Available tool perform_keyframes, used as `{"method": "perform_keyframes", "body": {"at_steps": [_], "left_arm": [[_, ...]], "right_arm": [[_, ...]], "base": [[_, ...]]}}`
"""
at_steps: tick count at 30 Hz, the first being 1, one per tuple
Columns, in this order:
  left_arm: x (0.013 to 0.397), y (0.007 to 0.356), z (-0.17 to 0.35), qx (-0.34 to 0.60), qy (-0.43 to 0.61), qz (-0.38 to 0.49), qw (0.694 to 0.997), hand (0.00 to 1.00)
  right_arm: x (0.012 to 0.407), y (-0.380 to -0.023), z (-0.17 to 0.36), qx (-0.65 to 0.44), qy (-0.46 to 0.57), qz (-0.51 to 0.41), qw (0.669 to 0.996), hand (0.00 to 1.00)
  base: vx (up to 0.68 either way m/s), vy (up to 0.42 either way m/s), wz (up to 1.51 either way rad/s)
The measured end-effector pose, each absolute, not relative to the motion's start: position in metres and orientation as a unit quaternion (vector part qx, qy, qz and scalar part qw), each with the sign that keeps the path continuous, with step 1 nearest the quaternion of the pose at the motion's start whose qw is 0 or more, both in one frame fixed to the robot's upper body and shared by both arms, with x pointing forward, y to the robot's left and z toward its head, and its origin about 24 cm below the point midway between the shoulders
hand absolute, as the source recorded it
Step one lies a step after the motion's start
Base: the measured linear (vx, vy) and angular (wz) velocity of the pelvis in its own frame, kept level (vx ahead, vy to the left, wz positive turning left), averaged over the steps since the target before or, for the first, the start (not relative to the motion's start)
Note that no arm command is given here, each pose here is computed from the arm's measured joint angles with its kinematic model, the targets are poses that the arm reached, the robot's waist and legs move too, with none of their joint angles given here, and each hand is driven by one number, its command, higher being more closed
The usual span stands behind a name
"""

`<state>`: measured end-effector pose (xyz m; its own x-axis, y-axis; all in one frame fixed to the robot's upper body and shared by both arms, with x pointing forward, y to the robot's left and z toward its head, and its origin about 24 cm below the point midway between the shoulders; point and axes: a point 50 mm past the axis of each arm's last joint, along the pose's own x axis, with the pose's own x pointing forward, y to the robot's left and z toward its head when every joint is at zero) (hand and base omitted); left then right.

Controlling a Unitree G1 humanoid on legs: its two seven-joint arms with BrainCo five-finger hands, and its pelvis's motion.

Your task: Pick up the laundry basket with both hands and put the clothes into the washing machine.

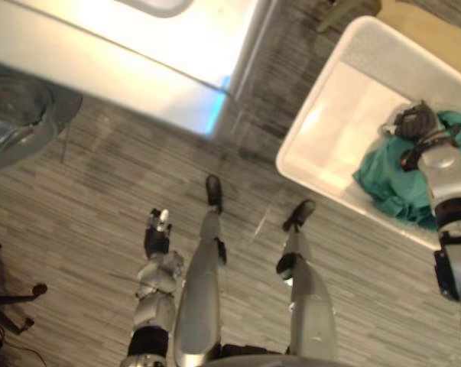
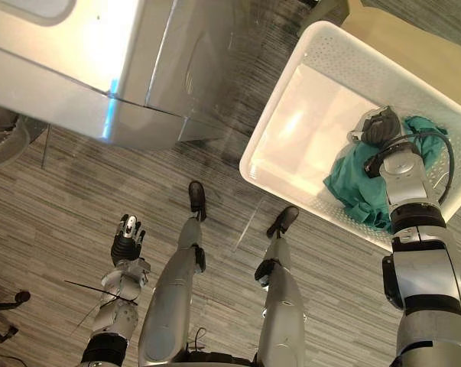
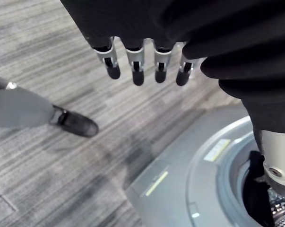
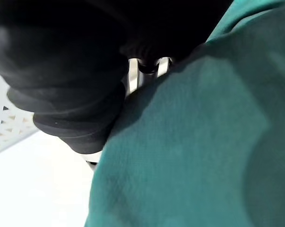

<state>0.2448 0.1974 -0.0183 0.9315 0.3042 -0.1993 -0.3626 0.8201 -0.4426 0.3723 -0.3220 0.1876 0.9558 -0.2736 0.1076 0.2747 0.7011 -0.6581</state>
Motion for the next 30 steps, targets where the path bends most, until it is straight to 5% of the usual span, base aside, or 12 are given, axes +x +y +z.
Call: {"method": "perform_keyframes", "body": {"at_steps": [11, 30], "left_arm": [[0.244, 0.196, -0.020, -0.251, 0.062, 0.178, 0.950, 0.00], [0.210, 0.218, -0.058, -0.213, 0.149, 0.193, 0.946, 0.00]], "right_arm": [[0.359, -0.318, 0.134, -0.326, 0.057, -0.135, 0.934, 1.00], [0.348, -0.314, 0.174, -0.300, -0.055, -0.209, 0.929, 1.00]], "base": [[-0.03, 0.044, 0.01], [-0.02, 0.009, -0.02]]}}
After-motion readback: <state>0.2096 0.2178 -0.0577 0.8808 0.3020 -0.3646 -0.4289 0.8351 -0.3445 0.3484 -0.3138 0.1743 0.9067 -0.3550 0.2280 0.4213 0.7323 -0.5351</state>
